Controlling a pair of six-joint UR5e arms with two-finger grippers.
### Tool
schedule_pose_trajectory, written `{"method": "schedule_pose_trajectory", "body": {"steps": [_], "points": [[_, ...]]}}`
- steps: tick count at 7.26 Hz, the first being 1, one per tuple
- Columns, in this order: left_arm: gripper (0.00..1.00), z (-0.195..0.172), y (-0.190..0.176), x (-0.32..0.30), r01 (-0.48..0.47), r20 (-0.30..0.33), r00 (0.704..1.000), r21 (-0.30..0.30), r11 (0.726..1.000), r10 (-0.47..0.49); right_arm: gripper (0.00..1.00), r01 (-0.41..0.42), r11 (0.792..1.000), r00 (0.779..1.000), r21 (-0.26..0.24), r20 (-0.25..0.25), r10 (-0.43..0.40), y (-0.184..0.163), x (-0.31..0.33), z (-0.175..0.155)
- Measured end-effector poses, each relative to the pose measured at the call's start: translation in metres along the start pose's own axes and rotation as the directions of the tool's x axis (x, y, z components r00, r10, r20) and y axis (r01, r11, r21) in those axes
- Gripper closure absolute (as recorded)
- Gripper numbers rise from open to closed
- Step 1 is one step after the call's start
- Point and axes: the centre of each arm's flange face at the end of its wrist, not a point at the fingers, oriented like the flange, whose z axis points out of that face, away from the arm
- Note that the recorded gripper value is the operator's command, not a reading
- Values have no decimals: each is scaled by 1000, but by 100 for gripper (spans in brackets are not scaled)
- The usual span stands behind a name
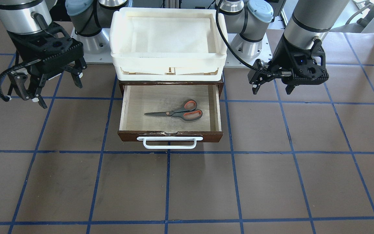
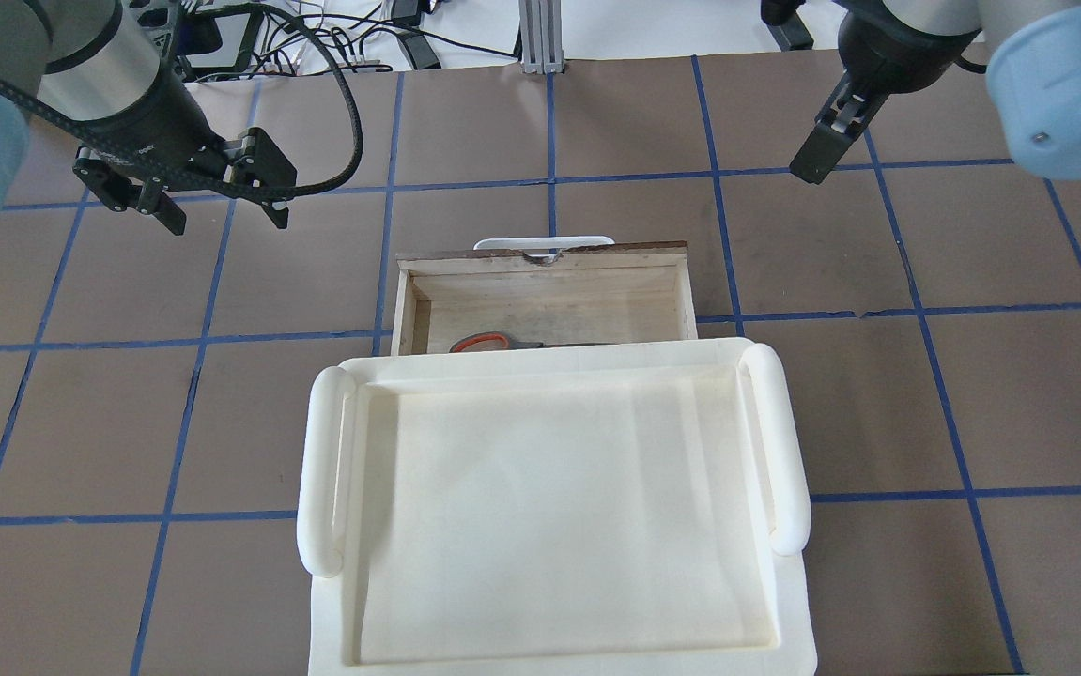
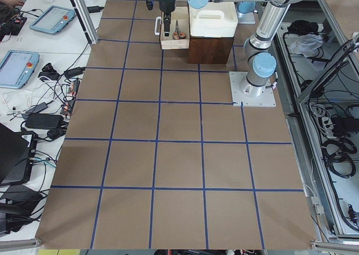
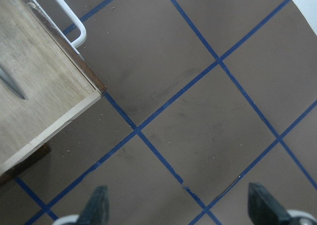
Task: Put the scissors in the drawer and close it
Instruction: 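Raise the right gripper out of the drawer and back to rest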
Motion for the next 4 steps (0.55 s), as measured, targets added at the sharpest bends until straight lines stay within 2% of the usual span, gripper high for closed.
{"method": "schedule_pose_trajectory", "body": {"steps": [1,2,4], "points": [[0,-1,-4,-1,3,-1,1000,5,1000,-3,0,-154,988,988,-17,16,154,3,-2,0],[0,-3,-9,-1,8,-1,1000,11,1000,-8,0,-291,956,956,-38,31,293,5,-4,2],[0,9,-28,4,9,-11,1000,4,1000,-9,0,-510,856,854,-81,74,516,6,-12,6]]}}
